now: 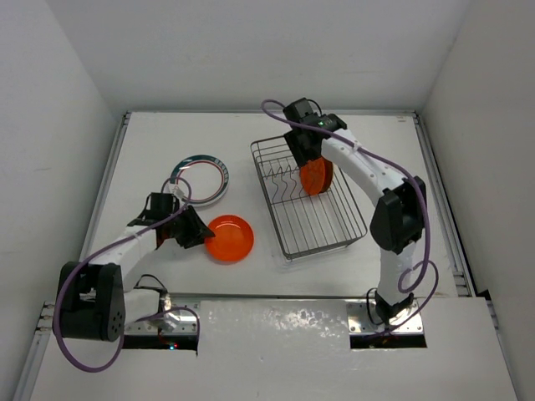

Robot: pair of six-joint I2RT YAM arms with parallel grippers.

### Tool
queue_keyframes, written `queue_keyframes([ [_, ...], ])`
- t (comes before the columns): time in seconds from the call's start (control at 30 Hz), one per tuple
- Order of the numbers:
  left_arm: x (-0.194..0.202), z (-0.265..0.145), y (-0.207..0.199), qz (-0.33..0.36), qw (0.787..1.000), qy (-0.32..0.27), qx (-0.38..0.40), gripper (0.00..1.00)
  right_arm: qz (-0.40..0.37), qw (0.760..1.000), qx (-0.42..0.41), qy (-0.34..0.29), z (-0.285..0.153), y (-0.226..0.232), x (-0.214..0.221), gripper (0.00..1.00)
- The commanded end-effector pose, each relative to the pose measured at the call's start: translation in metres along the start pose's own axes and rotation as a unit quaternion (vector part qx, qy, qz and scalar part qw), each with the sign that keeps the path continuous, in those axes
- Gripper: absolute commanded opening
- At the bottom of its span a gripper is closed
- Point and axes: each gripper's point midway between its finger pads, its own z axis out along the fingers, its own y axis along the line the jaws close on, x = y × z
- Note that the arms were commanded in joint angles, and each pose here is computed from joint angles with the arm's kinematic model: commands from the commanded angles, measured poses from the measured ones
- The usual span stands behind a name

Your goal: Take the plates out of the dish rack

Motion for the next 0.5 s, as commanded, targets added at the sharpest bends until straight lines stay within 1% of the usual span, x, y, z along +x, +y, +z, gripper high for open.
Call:
queue_keyframes([
  [0.0,-0.011,0.003,0.007,-0.017,0.999,-0.023,-0.028,0.36,-0.036,0.998,0.042,0.008,0.013,-0.015,0.000,0.79],
  [0.03,-0.012,0.002,0.009,-0.023,0.999,-0.027,-0.036,0.51,-0.039,0.998,0.043,0.010,0.017,-0.015,0.000,0.76],
  [0.1,-0.011,-0.002,0.011,-0.030,0.998,-0.027,-0.050,0.70,-0.040,0.998,0.044,0.014,0.023,-0.015,0.001,0.72],
  [0.13,-0.015,-0.005,0.011,-0.029,0.997,-0.034,-0.057,0.77,-0.041,0.998,0.040,0.018,0.027,-0.013,0.002,0.68],
  [0.17,-0.019,-0.012,0.007,-0.027,0.997,-0.038,-0.062,0.87,-0.042,0.998,0.038,0.019,0.029,-0.011,0.003,0.66],
  [0.2,-0.022,-0.016,0.005,-0.025,0.997,-0.043,-0.064,0.89,-0.043,0.998,0.037,0.021,0.031,-0.010,0.004,0.63],
  [0.23,-0.034,-0.023,-0.004,-0.016,0.996,-0.060,-0.061,0.95,-0.043,0.998,0.037,0.021,0.033,-0.009,0.004,0.62],
  [0.27,-0.036,-0.031,-0.007,-0.015,0.996,-0.065,-0.065,0.97,-0.043,0.998,0.037,0.022,0.034,-0.009,0.005,0.60],
  [0.3,-0.042,-0.037,-0.010,-0.010,0.994,-0.077,-0.071,0.98,-0.044,0.998,0.042,0.022,0.035,-0.009,0.006,0.60],
  [0.33,-0.054,-0.045,-0.021,-0.001,0.994,-0.093,-0.064,0.99,-0.043,0.998,0.043,0.020,0.035,-0.009,0.005,0.59],
  [0.4,-0.061,-0.056,-0.025,0.008,0.992,-0.106,-0.070,0.99,-0.041,0.998,0.048,0.018,0.036,-0.010,0.004,0.54],
  [0.47,-0.069,-0.064,-0.035,0.017,0.991,-0.115,-0.065,0.99,-0.040,0.998,0.046,0.016,0.037,-0.009,0.004,0.53],
])
